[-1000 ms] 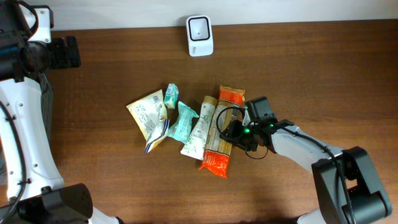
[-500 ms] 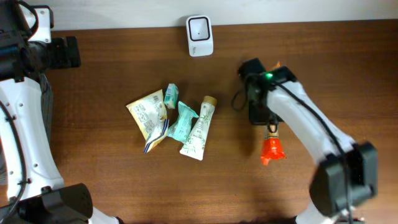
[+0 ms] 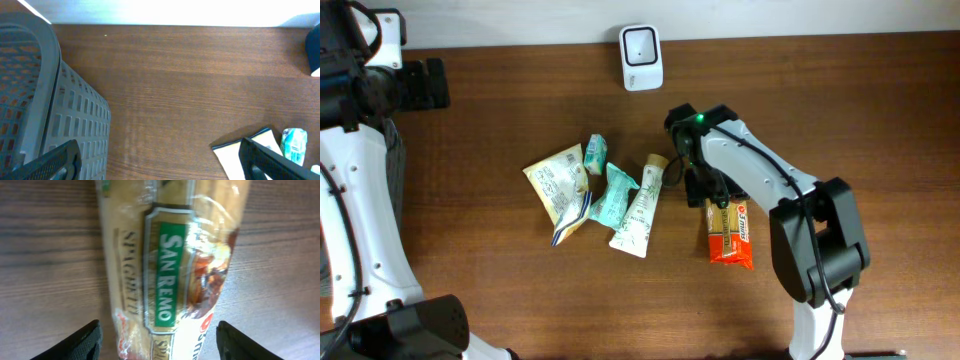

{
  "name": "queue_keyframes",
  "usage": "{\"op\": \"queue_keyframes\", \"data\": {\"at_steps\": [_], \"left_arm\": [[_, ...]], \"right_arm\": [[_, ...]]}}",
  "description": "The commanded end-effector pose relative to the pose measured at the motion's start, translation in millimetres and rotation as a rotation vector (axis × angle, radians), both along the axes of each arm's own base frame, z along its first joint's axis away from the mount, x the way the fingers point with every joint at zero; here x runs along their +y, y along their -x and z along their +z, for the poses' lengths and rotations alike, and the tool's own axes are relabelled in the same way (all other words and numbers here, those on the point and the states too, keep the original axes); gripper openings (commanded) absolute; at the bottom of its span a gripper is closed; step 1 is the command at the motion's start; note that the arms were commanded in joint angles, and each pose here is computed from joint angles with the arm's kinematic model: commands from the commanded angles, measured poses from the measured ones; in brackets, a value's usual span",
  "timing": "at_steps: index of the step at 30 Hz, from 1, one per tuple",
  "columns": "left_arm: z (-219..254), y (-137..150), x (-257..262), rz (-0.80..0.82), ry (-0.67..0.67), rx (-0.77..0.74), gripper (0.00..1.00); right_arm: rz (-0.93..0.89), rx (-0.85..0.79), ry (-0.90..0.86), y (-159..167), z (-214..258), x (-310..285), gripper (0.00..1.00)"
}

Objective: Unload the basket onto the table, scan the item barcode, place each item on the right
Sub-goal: 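Lift the spaghetti package and hold its barcode over the white scanner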

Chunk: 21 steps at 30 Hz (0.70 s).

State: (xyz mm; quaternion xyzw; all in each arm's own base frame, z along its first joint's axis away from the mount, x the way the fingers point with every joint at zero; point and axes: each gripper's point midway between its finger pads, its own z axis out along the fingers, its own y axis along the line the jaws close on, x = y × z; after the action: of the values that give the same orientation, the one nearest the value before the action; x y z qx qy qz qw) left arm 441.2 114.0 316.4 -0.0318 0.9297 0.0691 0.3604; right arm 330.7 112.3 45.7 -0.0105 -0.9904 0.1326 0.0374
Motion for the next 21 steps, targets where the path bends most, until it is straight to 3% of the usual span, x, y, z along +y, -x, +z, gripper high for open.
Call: {"op": "queue_keyframes", "data": {"at_steps": [1, 4, 8, 9, 10, 11, 14, 17, 19, 21], "left_arm": [[-0.5, -0.5, -0.2, -0.014, -0.005, 0.001, 0.99], [-0.5, -0.5, -0.2, -0.014, -0.005, 0.001, 0.99], [-0.5, -0.5, -0.2, -0.014, -0.005, 0.001, 0.99], [-0.5, -0.5, -0.2, -0.014, -0.005, 0.001, 0.99], [-0.5, -0.5, -0.2, -0.014, -0.005, 0.001, 0.99], [-0.5, -0.5, -0.2, -0.014, -0.005, 0.001, 0.99], [-0.5, -0.5, -0.2, -0.014, -0.005, 0.001, 0.99], [-0.5, -0.5, -0.2, -0.014, -0.005, 0.001, 0.99], [-0.5, -0.5, -0.2, -0.014, -0.005, 0.001, 0.99], [-0.5, -0.5, -0.2, -0.014, -0.005, 0.001, 0.99]], "right_arm": [[-0.080, 0.053, -0.083, 18.2, -19.0, 9.5, 0.73], [-0.189, 0.079, -0.054, 33.4, -46.0, -15.4, 0.74], [-0.120, 0.102, -0.049, 49.5, -75.7, -30.2, 0.75], [-0.121, 0.100, -0.050, 49.0, -75.7, -30.0, 0.49], [-0.122, 0.096, -0.057, 46.5, -74.0, -28.2, 0.17], [-0.123, 0.094, -0.069, 43.8, -70.9, -25.3, 0.06], [-0.064, 0.010, -0.204, 17.6, -34.0, -0.8, 0.04], [0.187, -0.138, -0.632, 4.7, 62.6, 53.9, 0.04], [0.419, -0.303, -1.029, 17.8, 156.4, 77.6, 0.04], [0.476, -0.385, -1.194, 25.3, 197.1, 76.9, 0.04]]}}
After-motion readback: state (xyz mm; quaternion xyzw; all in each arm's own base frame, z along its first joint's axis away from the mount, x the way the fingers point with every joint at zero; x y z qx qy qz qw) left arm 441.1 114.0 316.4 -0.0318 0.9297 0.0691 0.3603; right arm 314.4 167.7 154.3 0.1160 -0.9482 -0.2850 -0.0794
